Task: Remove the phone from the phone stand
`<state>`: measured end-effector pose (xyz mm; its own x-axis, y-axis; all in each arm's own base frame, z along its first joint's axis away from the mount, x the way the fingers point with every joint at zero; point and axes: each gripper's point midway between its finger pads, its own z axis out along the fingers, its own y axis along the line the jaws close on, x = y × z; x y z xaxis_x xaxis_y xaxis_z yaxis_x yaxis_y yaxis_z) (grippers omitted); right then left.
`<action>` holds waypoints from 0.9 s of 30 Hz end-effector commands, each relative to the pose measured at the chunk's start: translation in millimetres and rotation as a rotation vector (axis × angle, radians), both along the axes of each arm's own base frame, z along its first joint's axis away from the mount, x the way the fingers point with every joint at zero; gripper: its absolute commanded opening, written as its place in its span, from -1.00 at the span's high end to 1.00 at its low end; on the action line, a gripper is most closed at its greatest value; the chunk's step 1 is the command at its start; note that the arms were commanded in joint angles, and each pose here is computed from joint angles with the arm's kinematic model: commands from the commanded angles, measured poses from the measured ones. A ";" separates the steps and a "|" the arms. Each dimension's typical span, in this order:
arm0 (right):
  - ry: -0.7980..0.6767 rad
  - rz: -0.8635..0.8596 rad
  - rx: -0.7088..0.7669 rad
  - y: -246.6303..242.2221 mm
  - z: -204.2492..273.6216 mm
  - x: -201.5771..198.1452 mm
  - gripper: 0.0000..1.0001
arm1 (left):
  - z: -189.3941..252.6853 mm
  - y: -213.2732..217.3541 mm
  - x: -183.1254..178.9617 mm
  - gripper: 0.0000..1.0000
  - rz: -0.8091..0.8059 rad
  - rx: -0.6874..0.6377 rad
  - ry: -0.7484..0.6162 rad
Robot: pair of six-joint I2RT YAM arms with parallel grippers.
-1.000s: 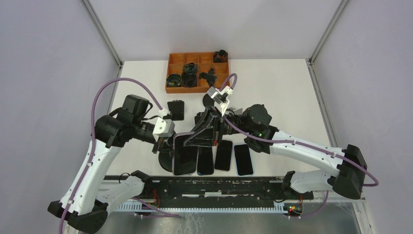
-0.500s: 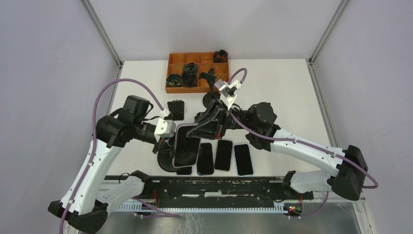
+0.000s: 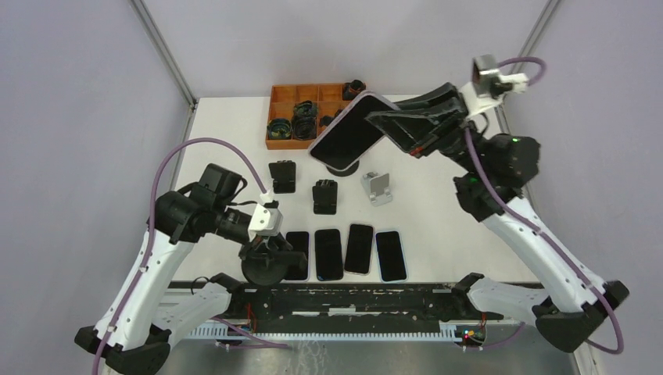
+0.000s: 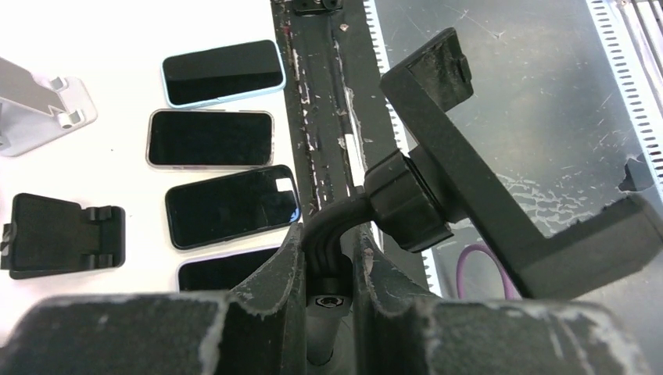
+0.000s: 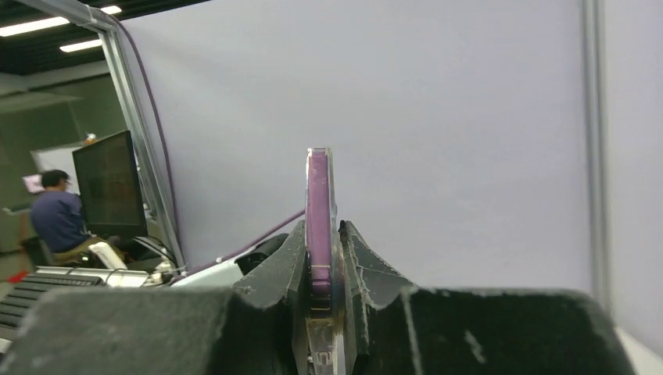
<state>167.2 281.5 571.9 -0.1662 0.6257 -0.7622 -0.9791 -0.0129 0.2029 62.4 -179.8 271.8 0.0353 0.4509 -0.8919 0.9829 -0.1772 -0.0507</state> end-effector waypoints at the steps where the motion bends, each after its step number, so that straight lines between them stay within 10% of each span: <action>1: -0.022 -0.178 -0.068 -27.0 19.1 4.3 1.00 | 10.1 0.2 -7.1 0.96 -0.046 -0.040 -0.062; 10: 0.540 -0.497 -0.776 -75.1 -233.3 91.1 1.00 | 31.6 -3.5 -6.1 0.96 -0.052 -0.082 -0.094; 27: 0.957 -0.520 -1.257 -150.4 -454.4 46.7 1.00 | 38.5 -5.4 -4.5 0.96 -0.061 -0.098 -0.113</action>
